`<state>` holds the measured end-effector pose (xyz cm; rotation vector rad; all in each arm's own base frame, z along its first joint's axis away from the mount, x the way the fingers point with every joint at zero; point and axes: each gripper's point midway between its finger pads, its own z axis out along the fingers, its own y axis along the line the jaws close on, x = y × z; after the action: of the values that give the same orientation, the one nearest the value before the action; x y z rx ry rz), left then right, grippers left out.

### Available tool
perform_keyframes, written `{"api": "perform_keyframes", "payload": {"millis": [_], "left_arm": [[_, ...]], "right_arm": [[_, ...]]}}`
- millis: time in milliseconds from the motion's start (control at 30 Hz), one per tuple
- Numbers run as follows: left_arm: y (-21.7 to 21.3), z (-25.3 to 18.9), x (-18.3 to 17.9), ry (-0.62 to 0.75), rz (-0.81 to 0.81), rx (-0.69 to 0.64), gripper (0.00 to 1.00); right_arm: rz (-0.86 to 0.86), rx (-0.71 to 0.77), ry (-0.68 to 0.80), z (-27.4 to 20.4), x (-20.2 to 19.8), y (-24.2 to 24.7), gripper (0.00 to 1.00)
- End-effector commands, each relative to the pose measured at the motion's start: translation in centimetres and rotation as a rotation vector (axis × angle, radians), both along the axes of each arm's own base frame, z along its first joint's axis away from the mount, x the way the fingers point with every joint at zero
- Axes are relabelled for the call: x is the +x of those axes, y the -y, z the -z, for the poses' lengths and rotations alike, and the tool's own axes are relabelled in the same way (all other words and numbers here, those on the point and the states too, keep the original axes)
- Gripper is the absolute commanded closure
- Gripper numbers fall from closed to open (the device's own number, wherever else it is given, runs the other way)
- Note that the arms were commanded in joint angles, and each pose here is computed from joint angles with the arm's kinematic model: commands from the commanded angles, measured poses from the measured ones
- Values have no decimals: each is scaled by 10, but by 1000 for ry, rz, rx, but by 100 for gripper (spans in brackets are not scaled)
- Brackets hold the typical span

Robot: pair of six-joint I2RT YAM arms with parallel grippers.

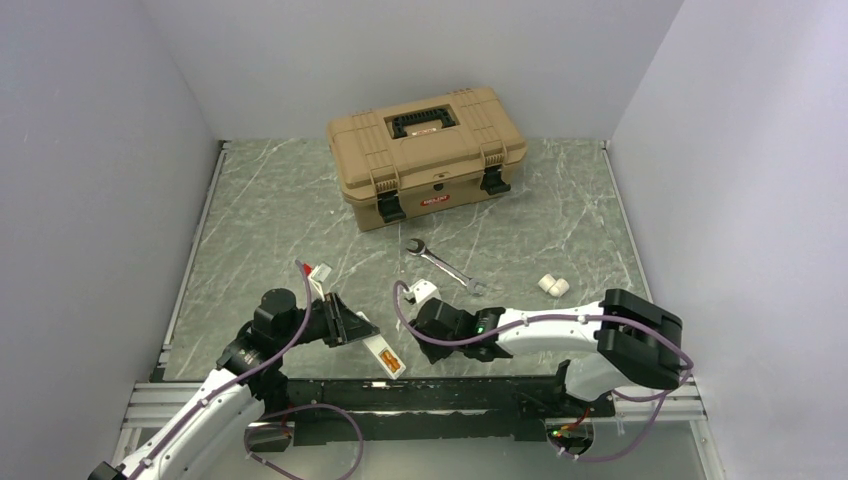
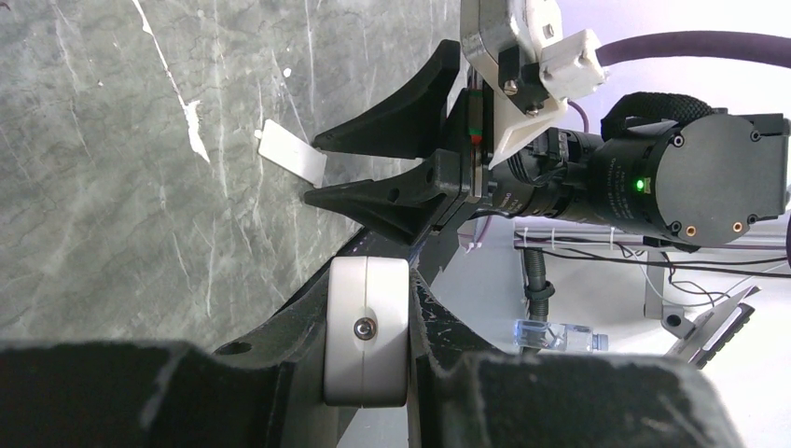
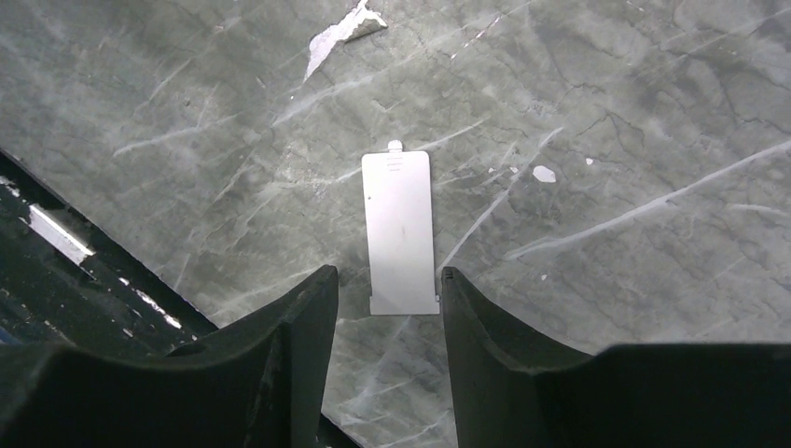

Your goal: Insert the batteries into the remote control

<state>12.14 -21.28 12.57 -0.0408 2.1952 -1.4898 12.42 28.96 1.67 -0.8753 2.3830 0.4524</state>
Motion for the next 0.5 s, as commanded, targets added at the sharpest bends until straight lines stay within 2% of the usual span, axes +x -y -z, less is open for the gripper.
{"api": "perform_keyframes", "payload": {"millis": [0,200,333,467], "left_arm": [[3,-13,3,47,4,-34,100],[4,-12,3,42,10,-37,100],[4,-12,3,44,11,-39,100],[4,-14,4,49,9,-37,100]], "right_arm": [[13,-104,-8,12,-5,15,53],[13,-138,-6,13,-10,19,55],[-1,-145,-17,15,-13,17,65],[-10,-172,-26,18,-15,15,67]]}}
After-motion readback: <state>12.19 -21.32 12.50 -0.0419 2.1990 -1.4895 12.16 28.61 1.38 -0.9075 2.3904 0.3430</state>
